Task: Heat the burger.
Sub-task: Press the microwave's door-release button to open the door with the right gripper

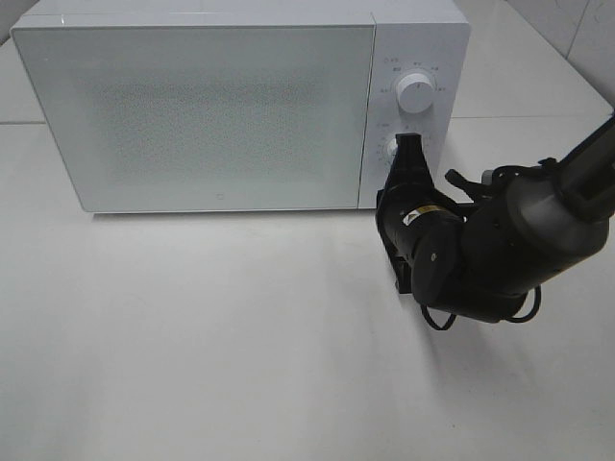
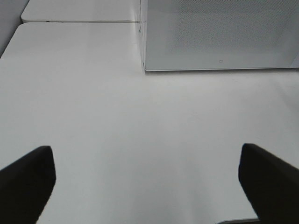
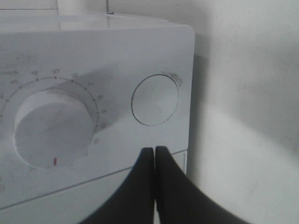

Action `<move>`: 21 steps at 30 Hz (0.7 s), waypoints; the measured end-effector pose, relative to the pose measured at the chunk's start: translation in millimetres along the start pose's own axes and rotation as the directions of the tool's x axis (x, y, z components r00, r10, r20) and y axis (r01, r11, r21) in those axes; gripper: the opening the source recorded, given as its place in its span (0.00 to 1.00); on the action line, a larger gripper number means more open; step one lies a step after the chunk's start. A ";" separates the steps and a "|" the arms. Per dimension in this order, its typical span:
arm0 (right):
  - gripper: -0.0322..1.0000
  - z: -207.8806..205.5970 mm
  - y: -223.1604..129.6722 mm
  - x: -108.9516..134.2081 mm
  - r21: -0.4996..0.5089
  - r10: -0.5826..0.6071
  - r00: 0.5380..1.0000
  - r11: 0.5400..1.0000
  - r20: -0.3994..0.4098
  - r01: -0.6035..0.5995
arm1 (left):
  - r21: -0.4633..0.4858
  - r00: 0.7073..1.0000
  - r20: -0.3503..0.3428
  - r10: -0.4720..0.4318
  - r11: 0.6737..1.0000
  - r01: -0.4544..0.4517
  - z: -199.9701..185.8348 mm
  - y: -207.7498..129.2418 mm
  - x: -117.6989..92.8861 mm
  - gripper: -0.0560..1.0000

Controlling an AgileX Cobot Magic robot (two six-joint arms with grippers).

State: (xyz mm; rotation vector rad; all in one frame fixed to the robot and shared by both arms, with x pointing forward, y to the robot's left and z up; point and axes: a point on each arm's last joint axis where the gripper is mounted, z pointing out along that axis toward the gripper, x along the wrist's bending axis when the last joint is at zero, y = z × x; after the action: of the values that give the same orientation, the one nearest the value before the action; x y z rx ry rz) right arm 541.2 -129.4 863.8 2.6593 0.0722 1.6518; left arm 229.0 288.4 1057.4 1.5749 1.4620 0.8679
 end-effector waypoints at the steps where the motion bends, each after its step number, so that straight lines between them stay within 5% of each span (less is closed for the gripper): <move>1: 0.04 4.0 1.3 0.4 -0.007 0.007 1.000 1.000 0.003 -0.007 | 0.000 1.000 0.000 0.000 1.000 0.000 0.0 0.0 0.0 0.99; 21: 0.04 27.7 12.3 1.9 -0.070 0.053 0.999 0.996 0.001 -0.052 | 0.000 1.000 0.000 0.000 1.000 0.000 0.0 0.0 0.0 0.99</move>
State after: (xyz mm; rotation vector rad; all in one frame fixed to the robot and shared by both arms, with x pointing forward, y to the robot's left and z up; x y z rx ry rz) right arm 567.3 -141.2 853.7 2.6341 -0.0551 1.6325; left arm 229.0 288.4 1057.4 1.5749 1.4620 0.8679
